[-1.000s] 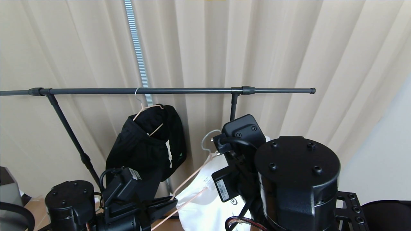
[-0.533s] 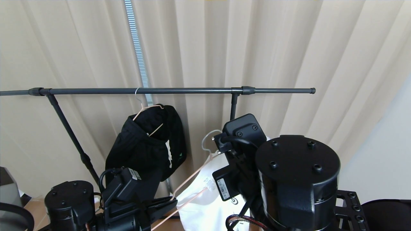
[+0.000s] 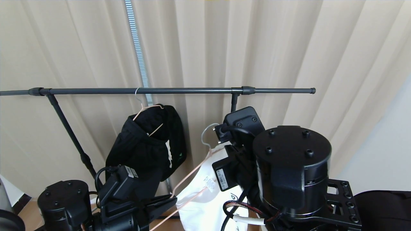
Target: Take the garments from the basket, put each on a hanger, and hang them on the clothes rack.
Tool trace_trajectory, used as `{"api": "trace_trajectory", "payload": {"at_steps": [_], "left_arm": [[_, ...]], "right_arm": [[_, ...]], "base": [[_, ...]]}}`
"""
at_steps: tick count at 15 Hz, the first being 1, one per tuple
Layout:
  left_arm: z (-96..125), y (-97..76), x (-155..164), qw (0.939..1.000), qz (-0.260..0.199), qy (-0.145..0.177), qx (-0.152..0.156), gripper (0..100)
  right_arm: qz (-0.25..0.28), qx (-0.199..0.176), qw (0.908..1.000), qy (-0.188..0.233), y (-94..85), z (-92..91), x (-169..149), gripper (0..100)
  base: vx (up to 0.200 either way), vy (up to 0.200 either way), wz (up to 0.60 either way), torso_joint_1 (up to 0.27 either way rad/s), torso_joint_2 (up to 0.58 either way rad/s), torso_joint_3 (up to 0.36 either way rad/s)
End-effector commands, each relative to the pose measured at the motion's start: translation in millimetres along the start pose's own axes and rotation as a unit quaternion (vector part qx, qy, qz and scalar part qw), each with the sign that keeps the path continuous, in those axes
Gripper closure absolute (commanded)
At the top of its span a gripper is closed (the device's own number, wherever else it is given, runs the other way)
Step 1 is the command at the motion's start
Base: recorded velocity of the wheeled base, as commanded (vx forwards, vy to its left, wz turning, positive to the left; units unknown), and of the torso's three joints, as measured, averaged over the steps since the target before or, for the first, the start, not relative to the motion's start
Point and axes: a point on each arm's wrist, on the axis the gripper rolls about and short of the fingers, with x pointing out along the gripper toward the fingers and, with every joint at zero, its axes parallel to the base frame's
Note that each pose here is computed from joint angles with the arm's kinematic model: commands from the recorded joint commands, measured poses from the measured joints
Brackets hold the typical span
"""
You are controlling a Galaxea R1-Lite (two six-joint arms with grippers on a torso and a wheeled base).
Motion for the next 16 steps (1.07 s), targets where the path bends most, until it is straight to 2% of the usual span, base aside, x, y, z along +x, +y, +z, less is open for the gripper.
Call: {"api": "trace_trajectory", "payload": {"at_steps": [1, 16], "left_arm": [[1.6, -1.0, -1.4, 1.0000, -0.001, -0.004, 0.002, 100], [2.5, -0.3, -1.4, 1.0000, 0.001, -0.007, 0.002, 100]], "right_arm": [[-0.002, 0.005, 1.0000, -0.003, 1.5, -0.1, 2.7, 100], [-0.003, -0.002, 1.0000, 0.001, 0.3, -3.9, 1.2, 100]], "base": [[0.000, 0.000, 0.00, 0.000, 0.00, 0.000], [0.000, 0.000, 0.00, 0.000, 0.00, 0.000]]}}
